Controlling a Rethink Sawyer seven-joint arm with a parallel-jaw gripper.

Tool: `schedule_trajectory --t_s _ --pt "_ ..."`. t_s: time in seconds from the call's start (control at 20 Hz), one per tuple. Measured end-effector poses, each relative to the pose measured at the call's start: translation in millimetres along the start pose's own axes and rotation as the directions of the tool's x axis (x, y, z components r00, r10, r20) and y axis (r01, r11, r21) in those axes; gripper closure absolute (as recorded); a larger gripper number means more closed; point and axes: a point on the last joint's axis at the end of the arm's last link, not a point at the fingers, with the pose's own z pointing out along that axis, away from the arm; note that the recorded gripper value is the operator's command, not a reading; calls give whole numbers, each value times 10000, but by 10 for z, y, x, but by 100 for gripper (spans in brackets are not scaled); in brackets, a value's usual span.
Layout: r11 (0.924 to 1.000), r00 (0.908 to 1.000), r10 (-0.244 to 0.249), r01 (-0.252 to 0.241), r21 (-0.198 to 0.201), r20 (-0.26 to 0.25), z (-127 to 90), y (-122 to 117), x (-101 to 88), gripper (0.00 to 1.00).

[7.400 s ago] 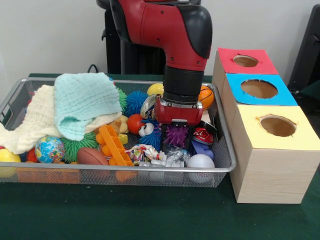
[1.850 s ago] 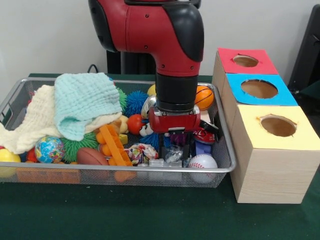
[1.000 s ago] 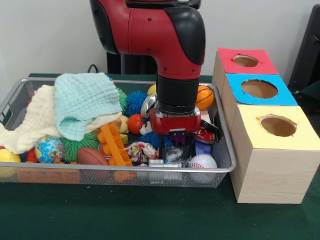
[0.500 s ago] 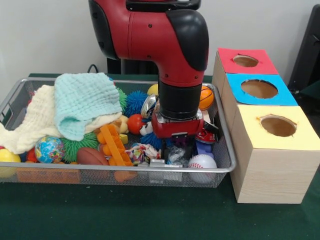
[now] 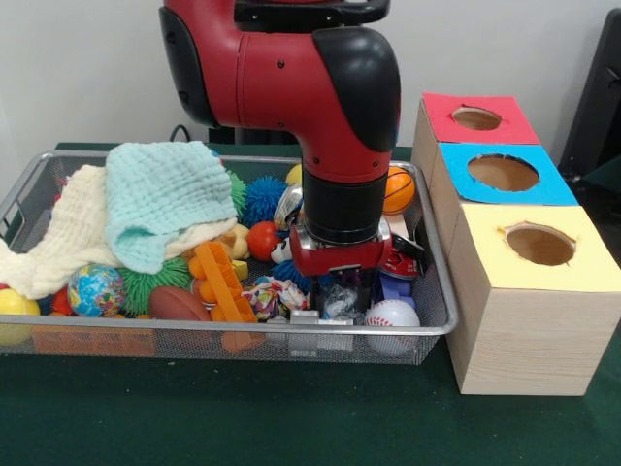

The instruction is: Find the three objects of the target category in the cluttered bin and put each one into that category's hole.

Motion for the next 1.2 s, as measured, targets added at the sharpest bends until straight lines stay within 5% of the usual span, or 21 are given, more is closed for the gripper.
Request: schedule_trajectory --t_s 0.5,0.55,1.2 --pt "9980 9966 201 -249 -586 -800 30 -98 -102 0" --pt "9975 9962 242 -297 -646 -840 37 -118 -106 100" --pt "9976 9968 246 -293 -619 -758 34 -145 -104 100"
